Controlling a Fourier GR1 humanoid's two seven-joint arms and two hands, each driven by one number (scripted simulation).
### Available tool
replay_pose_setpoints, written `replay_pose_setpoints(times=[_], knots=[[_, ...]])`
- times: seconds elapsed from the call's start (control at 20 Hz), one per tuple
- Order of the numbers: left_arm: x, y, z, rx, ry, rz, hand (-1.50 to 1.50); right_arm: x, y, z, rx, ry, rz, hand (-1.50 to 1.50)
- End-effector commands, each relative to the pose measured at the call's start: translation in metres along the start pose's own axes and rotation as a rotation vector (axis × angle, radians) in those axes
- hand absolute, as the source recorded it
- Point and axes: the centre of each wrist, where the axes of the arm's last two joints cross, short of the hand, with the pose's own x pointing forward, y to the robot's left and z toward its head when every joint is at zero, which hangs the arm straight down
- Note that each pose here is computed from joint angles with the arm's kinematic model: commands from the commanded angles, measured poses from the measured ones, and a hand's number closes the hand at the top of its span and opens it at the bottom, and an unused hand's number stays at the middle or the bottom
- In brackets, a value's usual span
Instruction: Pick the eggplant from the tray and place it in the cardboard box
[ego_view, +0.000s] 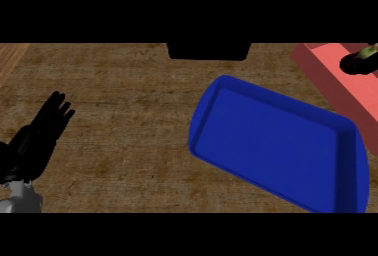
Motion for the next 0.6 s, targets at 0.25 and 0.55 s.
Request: replay_pose_setpoints(times=[0.25, 0.55], knots=[[0.002, 0.002, 0.007, 0.000, -0.014, -0.009, 0.00, -0.029, 0.026, 0.000, 0.057, -0.047, -0.120, -1.50], [0.008, -0.001, 0.002, 0.001, 0.000, -0.010, 0.00, -0.019, 0.012, -0.001, -0.184, -0.021, -0.536, -1.50]])
